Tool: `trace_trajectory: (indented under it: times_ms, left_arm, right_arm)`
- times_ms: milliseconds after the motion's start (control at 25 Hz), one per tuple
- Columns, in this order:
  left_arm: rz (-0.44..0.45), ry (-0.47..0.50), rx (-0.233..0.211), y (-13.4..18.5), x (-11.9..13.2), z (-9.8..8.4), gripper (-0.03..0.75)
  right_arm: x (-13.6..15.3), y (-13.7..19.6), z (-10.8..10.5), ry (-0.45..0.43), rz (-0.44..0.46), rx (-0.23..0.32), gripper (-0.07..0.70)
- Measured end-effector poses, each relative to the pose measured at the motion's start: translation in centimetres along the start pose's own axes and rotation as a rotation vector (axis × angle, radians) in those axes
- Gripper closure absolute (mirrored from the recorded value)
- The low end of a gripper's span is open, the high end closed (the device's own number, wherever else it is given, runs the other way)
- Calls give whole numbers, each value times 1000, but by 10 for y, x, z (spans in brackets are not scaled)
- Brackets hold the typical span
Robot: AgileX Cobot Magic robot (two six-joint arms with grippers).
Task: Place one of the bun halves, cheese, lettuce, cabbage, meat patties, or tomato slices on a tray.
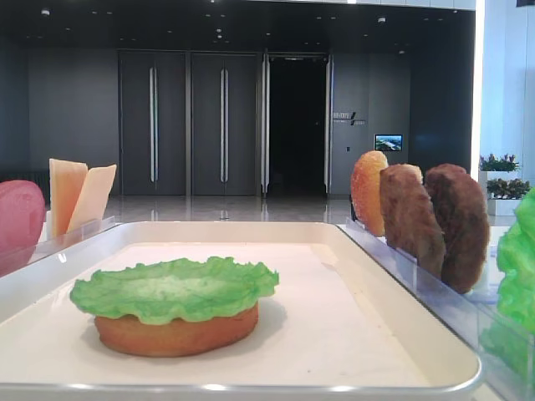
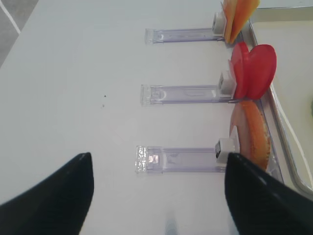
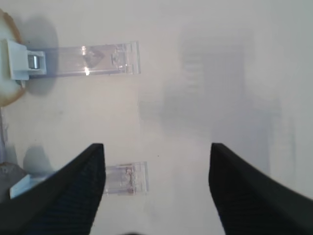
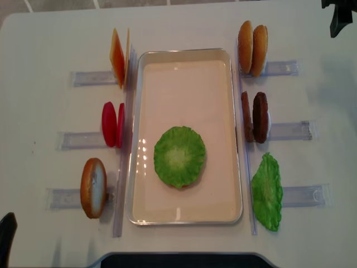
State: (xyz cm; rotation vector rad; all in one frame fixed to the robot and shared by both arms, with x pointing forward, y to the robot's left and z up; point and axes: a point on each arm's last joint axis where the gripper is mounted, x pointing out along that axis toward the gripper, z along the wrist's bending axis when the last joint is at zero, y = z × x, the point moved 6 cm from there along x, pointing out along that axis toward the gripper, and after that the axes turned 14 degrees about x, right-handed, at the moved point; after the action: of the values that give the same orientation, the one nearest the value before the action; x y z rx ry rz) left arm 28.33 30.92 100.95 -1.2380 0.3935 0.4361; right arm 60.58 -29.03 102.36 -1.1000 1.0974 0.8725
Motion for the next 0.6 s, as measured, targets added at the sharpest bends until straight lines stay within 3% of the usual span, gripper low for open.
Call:
trace_trajectory:
  times_ms: [280,600]
  left_arm:
    - [0,0,0,0,0,0,76]
    - [0,0,0,0,0,0,76]
  right_arm:
    - [-12,65,-18,16,53,-5,167]
    - [-37,145,-35,-24,20,32,167]
